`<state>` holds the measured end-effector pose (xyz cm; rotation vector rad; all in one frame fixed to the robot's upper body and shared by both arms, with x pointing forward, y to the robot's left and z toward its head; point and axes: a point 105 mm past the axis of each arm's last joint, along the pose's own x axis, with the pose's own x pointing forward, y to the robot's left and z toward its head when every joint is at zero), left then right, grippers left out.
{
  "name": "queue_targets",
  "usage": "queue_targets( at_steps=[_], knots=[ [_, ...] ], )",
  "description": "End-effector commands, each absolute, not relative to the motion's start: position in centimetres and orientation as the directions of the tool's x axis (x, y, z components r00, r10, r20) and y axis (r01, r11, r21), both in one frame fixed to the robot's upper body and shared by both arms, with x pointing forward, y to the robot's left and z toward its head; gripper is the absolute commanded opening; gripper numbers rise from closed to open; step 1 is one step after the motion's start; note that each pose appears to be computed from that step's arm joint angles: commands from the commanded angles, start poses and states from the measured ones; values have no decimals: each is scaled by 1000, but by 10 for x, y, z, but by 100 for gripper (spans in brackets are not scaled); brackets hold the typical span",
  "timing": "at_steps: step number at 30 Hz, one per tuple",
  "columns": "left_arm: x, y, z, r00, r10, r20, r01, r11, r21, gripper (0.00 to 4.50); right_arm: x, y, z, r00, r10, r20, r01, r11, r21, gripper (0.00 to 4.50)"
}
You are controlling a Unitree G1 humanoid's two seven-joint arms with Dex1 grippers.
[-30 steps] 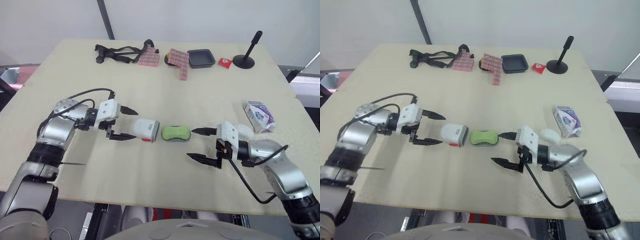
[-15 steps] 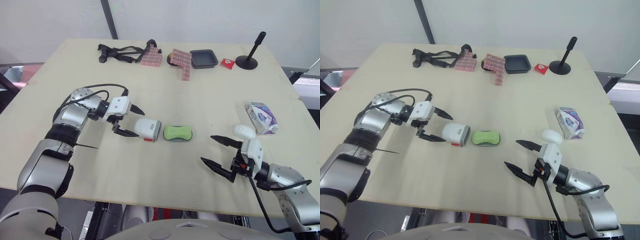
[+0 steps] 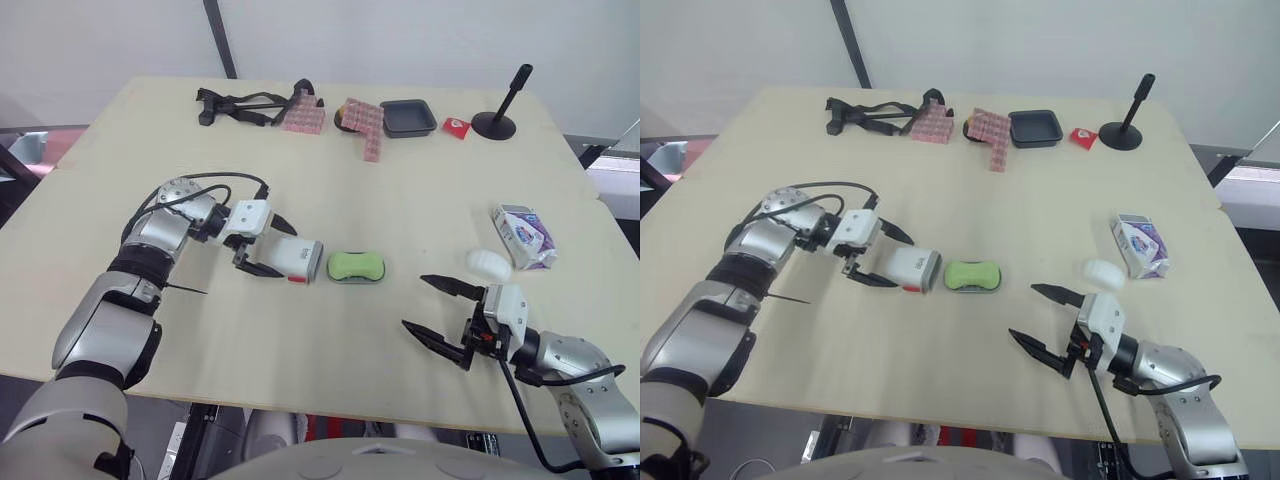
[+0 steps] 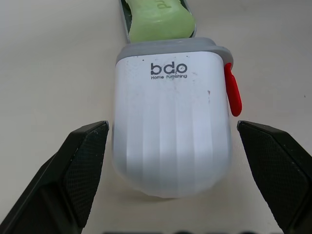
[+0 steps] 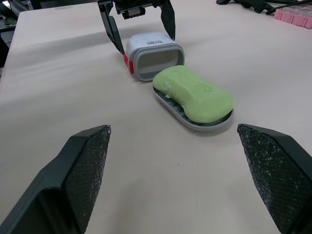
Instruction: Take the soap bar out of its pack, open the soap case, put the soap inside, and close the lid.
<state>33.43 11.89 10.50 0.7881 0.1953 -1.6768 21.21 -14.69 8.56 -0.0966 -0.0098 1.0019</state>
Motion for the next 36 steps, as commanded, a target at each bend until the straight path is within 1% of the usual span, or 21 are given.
queue_targets(
  at_steps=[1, 6, 10, 26, 30, 36],
  knots=[
    [328, 114, 105, -108, -790, -603, 902, -333, 275, 450, 217, -157, 92, 568, 823, -22, -820, 562, -108, 446],
    [325, 109, 104, -115, -800, -588, 907, -327, 266, 450, 218, -162, 92, 581, 814, -12, -811, 577, -96, 446],
    [323, 107, 102, -117, -804, -583, 909, -323, 264, 450, 209, -159, 84, 553, 833, -37, -833, 550, -58, 446],
    [322, 110, 102, -86, -818, -569, 928, -273, 252, 450, 201, -159, 80, 523, 850, -58, -852, 520, -62, 446],
    [319, 115, 100, -87, -805, -586, 925, -284, 252, 450, 201, -160, 79, 520, 852, -61, -854, 517, -60, 446],
    [321, 115, 102, -57, -814, -578, 903, -289, 318, 450, 201, -160, 78, 515, 855, -66, -857, 512, -58, 446]
  ],
)
